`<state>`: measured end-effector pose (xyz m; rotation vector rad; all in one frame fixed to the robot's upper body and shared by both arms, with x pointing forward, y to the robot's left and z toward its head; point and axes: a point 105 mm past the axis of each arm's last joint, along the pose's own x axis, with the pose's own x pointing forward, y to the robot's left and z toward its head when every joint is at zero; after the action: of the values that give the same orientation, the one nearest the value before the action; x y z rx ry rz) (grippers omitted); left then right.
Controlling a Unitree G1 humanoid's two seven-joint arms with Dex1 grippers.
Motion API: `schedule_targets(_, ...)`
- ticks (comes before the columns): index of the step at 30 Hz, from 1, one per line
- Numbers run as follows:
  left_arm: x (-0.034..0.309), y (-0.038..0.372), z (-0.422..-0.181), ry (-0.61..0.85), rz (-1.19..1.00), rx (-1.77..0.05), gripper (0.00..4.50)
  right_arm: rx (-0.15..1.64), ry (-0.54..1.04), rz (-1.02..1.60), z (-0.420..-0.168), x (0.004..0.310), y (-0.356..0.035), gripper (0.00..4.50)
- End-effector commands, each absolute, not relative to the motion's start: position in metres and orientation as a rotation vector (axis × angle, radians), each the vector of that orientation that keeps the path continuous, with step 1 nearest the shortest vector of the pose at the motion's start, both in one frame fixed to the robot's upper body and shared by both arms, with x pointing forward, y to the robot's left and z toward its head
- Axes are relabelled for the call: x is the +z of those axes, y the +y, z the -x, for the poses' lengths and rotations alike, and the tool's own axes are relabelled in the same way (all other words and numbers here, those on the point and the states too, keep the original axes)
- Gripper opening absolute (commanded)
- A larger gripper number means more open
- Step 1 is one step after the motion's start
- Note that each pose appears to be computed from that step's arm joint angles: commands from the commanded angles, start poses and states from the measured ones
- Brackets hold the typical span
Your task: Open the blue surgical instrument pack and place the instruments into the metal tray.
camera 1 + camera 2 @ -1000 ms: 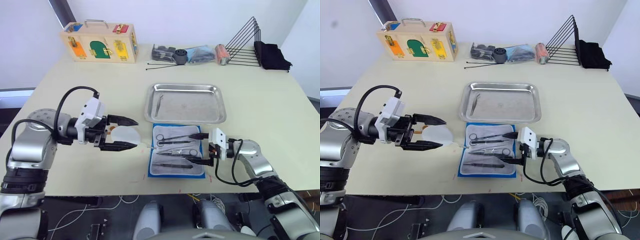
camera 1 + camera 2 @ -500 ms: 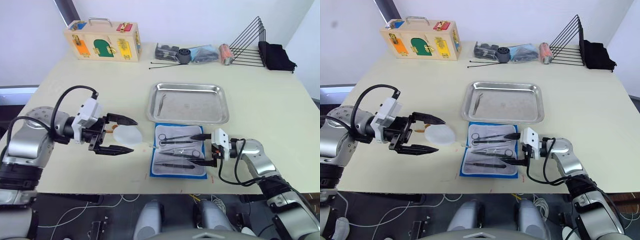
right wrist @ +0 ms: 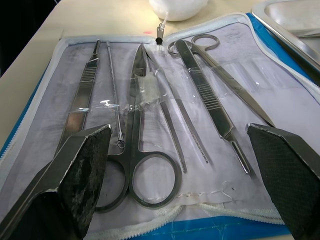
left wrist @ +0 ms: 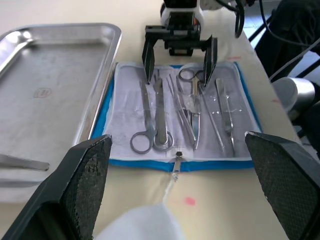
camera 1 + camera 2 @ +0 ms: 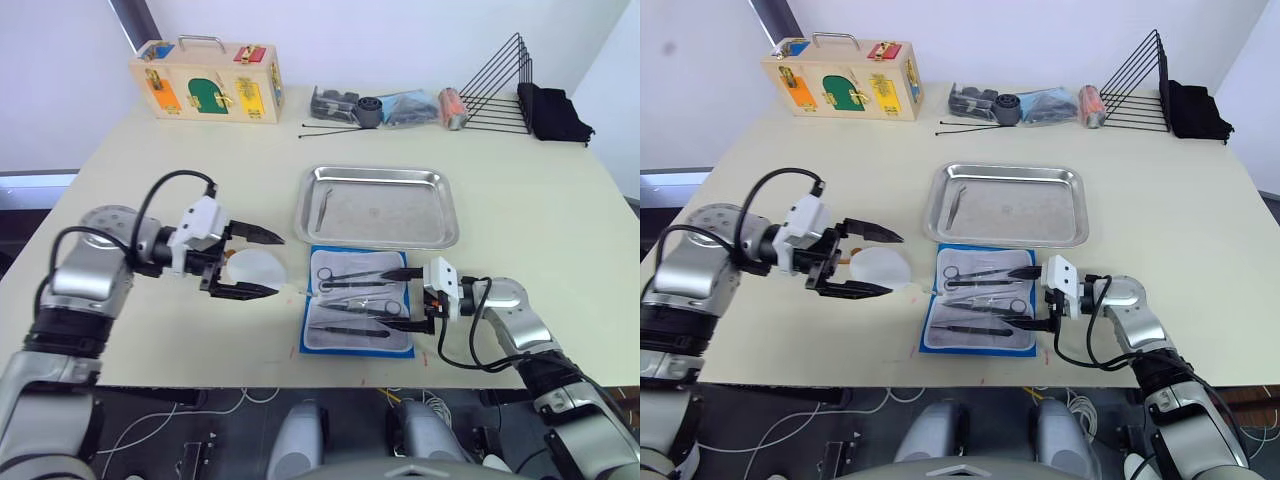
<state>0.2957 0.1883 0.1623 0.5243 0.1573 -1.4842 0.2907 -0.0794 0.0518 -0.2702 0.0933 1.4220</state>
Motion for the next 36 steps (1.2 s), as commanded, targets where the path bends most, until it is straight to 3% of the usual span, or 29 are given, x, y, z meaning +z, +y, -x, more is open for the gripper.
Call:
schedule_targets(1,0.166,0.181,-0.309,0.091,-0.595,-1.449,4.48,1.39,0.272,0.264,-0.283,0.015,-0.095,4.5)
schedule_targets(4,0.16,0.175,-0.311,0.101,-0.568,-1.468,4.48,1.384,0.268,0.266,-0.284,0.015,-0.095,4.5)
schedule_targets(9,0.145,0.162,-0.321,0.129,-0.599,-1.472,2.5,1.38,0.27,0.267,-0.284,0.014,-0.095,4.5)
schedule_targets(18,0.12,0.137,-0.34,0.153,-0.606,-1.455,2.5,1.379,0.273,0.272,-0.284,0.012,-0.094,4.5)
schedule_targets(36,0.088,0.121,-0.347,0.253,-0.645,-1.488,2.5,1.364,0.273,0.273,-0.283,0.009,-0.092,4.5)
